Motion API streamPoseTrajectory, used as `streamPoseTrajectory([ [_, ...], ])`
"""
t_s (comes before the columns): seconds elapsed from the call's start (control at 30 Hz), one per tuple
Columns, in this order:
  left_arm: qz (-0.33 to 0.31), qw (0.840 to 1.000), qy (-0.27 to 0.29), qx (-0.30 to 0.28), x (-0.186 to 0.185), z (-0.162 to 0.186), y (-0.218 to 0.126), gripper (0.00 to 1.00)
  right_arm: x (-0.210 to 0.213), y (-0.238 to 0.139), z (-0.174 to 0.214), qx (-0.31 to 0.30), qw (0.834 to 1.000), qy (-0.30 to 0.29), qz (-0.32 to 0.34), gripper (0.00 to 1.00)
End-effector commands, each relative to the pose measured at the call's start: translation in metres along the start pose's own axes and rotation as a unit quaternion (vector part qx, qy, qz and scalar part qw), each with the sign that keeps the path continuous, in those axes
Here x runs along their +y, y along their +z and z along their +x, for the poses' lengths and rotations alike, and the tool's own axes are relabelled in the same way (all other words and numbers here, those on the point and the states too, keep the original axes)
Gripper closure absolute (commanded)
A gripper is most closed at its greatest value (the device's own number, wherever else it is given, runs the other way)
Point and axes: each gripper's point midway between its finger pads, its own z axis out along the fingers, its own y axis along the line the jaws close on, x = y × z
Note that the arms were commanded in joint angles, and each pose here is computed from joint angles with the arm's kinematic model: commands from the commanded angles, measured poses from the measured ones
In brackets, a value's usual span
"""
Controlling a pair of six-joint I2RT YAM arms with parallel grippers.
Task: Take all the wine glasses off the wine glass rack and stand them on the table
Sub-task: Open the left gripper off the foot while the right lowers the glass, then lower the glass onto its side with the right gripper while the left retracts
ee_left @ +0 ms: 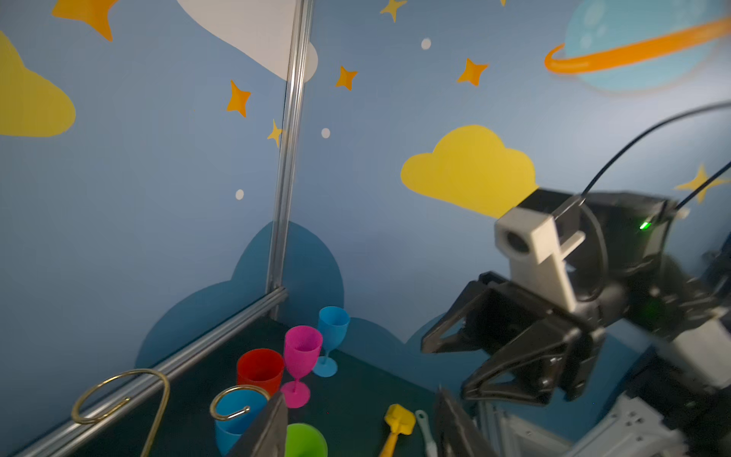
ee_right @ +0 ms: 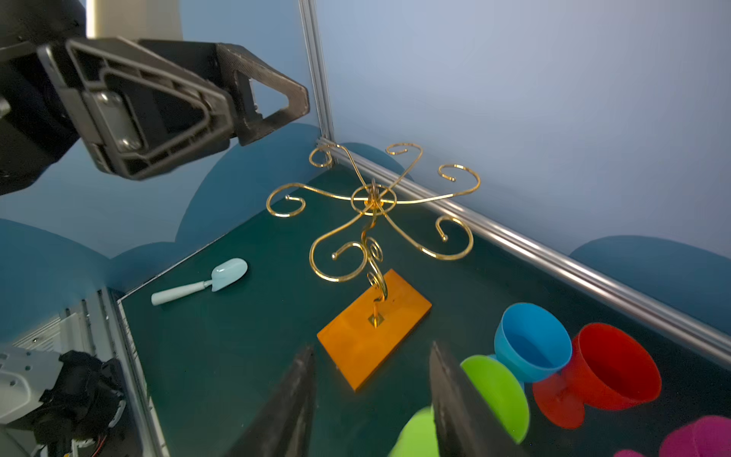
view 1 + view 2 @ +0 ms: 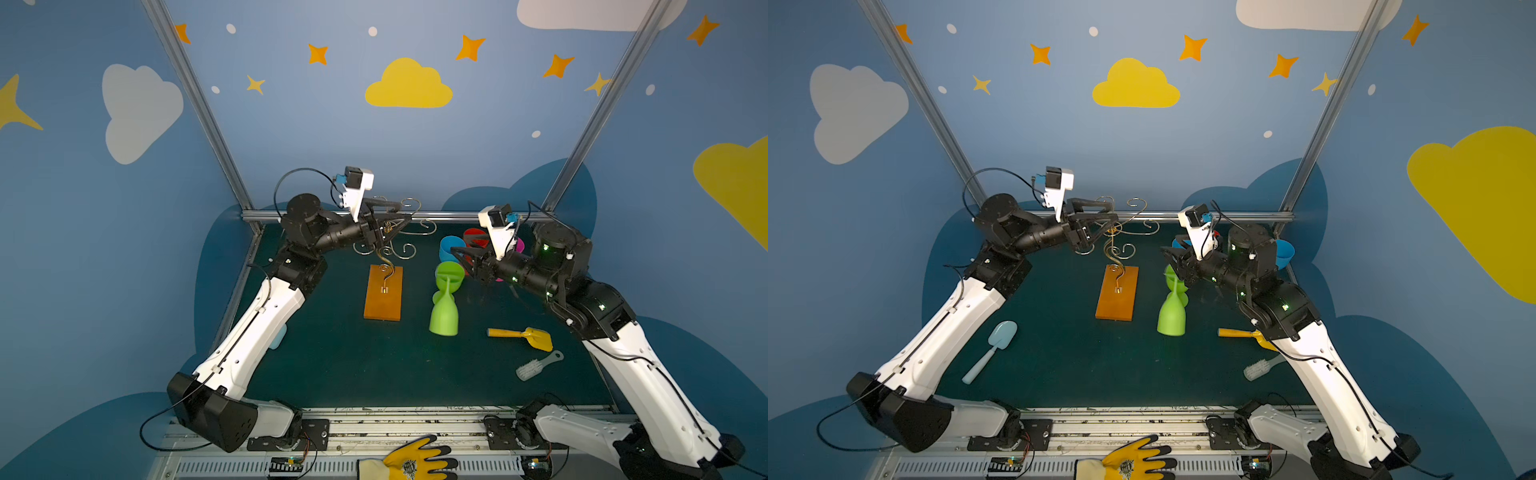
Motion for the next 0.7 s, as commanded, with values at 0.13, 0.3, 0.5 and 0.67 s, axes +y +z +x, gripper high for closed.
streamPoseTrajectory([
  [0.13,-0.053,0.984,0.164,-0.039,0.003,-0.015,-0.009,0.43,-0.027,-0.006,0.041,0.076,0.992,0.044,0.085,0.52],
  [0.3,-0.089,0.98,0.165,-0.071,0.003,-0.025,-0.023,0.41,-0.031,-0.008,0.063,0.087,0.989,0.061,0.099,0.44],
  [0.5,-0.138,0.977,0.142,-0.075,0.01,-0.016,-0.041,0.4,-0.033,-0.004,0.112,0.138,0.977,0.117,0.11,0.42],
  [0.67,-0.192,0.971,0.116,-0.082,0.016,-0.012,-0.064,0.39,-0.039,-0.006,0.176,0.222,0.949,0.187,0.124,0.43],
])
